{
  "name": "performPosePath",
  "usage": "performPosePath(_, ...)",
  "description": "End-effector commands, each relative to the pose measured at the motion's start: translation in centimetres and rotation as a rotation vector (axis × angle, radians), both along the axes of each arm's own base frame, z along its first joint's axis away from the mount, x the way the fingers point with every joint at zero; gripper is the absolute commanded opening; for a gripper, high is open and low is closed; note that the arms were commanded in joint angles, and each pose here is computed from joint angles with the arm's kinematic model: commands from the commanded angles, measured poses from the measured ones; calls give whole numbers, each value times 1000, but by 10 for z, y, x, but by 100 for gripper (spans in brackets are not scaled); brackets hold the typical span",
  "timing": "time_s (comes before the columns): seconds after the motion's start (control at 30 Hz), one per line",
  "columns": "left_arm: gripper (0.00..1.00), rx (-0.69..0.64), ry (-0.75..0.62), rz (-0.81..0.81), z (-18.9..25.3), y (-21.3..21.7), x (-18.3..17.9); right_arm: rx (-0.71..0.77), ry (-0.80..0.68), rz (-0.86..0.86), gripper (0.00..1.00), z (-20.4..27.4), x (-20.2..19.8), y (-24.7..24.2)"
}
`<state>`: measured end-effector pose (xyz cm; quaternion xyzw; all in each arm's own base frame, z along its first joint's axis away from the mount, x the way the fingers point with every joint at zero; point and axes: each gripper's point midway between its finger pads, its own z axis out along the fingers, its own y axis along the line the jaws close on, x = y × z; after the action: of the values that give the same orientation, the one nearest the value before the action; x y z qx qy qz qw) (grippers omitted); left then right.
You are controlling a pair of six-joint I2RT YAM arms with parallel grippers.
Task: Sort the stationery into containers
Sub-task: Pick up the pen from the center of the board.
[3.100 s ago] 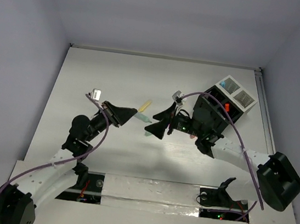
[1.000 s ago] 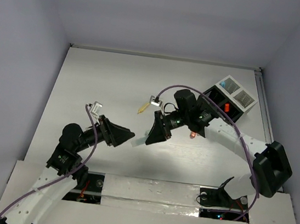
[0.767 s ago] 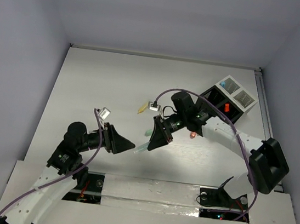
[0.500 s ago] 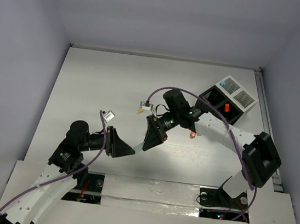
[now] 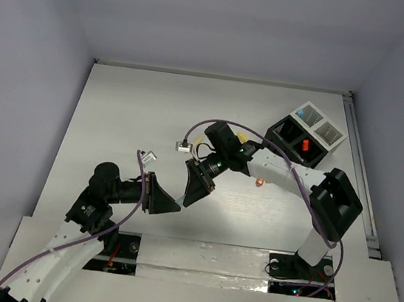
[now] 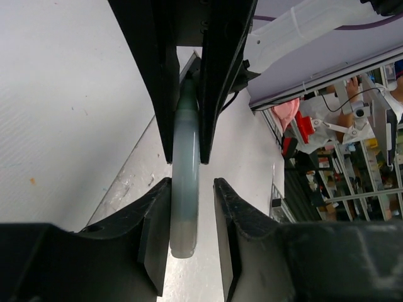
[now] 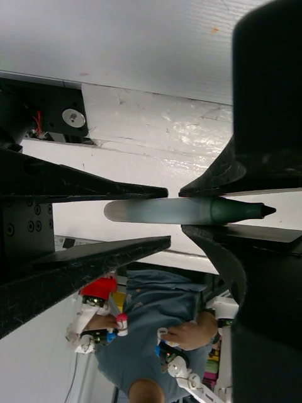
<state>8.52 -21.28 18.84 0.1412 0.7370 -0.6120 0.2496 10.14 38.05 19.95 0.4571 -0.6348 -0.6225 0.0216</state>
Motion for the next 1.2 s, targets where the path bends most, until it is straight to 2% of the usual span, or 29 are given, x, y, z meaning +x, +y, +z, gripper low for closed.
performPosePath(0.0, 27, -3, -46, -43, 3, -1, -3, 53, -29, 36, 0, 15, 0, 6)
performPosePath(0.33, 12, 51, -45, -48, -2, 1, -3, 46, -31, 41, 0, 13, 6, 13)
performPosePath(0.43, 0, 62, -60, -33, -1, 2, 1, 40, -32, 43, 0, 11, 7, 13)
performPosePath(0.53, 0, 74, -72, -5, 1, 2, 6, 28, -55, 20, 1, 8, 11, 15)
performPosePath(0.6, 0, 83, -85, 27, 4, 3, 12, 21, -87, -15, 13, 10, 15, 18)
performPosePath(0.63, 0, 91, -88, 45, 5, 4, 15, 28, -107, -27, 36, 10, 17, 18)
performPosePath(0.73, 0, 96, -110, 156, 11, 7, 33, 34, -195, -86, 71, 18, 23, 17)
performPosePath(0.8, 0, 77, -80, 207, 10, 8, 40, 23, -275, -172, 81, 23, 32, 13)
performPosePath(0.83, 0, 58, -89, 233, 14, 7, 45, 29, -309, -209, 90, 25, 37, 14)
performPosePath(0.9, 0, 45, -49, 297, 7, 9, 54, -10, -350, -299, 95, 21, 46, 9)
performPosePath(0.93, 0, 35, -58, 323, 10, 10, 58, 20, -382, -333, 96, 33, 48, 7)
performPosePath(1.07, 0, -16, -81, 440, 17, 17, 77, -32, -436, -551, 95, 31, 72, -8)
performPosePath(1.1, 0, -26, -90, 459, 19, 18, 80, -38, -437, -586, 91, 29, 75, -10)
performPosePath(1.17, 0, -44, -109, 508, 22, 22, 88, -47, -455, -667, 65, 20, 83, -16)
